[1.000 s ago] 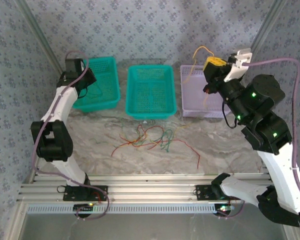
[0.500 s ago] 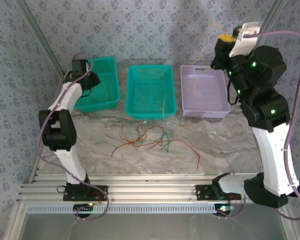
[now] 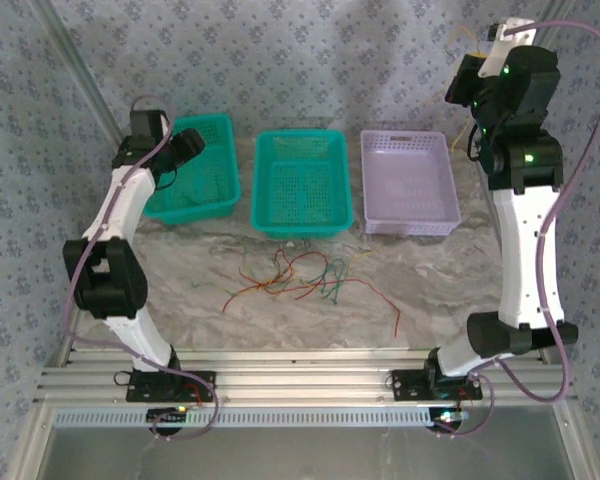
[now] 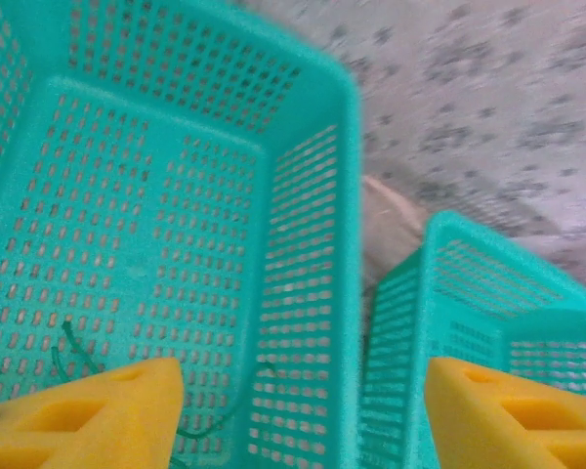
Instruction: Untangle the cables
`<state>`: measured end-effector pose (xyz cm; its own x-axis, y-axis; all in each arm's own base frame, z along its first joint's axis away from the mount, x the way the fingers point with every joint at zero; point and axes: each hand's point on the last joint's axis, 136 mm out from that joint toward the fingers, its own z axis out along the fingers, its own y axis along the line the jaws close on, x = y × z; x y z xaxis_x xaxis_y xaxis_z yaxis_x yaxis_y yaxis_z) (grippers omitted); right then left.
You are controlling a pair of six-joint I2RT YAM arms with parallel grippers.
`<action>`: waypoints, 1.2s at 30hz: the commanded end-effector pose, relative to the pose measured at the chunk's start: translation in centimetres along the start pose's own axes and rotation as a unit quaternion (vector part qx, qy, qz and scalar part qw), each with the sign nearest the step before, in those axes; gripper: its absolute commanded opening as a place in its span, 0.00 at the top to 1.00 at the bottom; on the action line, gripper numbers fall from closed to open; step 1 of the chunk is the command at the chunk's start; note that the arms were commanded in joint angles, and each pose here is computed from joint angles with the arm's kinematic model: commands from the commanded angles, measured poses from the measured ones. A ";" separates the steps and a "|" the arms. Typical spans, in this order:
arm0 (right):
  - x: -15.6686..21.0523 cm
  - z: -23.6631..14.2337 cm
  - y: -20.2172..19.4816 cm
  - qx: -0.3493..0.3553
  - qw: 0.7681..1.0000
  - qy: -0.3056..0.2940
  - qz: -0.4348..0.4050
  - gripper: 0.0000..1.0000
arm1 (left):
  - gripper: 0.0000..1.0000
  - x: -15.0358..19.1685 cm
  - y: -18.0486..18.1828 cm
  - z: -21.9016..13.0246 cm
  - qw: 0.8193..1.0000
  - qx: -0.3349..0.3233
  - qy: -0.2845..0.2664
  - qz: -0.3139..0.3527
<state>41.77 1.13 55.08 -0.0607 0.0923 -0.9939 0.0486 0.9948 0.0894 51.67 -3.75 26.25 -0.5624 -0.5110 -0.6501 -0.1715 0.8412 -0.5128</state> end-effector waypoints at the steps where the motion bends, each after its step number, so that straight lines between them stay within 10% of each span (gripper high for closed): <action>1: 1.2 2.0 -1.1 0.021 1.000 0.007 0.012 1.00 | 0.27 -0.6 -3.9 -4.9 0.998 0.051 -0.024 0.008; 10: 13.2 6.7 -3.0 0.055 0.994 0.084 0.033 1.00 | 0.00 2.5 -6.9 -11.8 0.996 0.074 -0.044 0.036; 36: 36.8 10.9 -4.7 0.124 0.934 0.332 0.048 0.89 | 0.00 12.5 -3.3 -17.4 0.994 0.066 0.000 0.089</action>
<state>50.62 -0.33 18.48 -0.6244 0.2390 -0.7436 0.2704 0.9593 0.0813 31.77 -9.89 29.30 -0.5835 -0.3706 -0.7226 0.0224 0.8821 -0.4705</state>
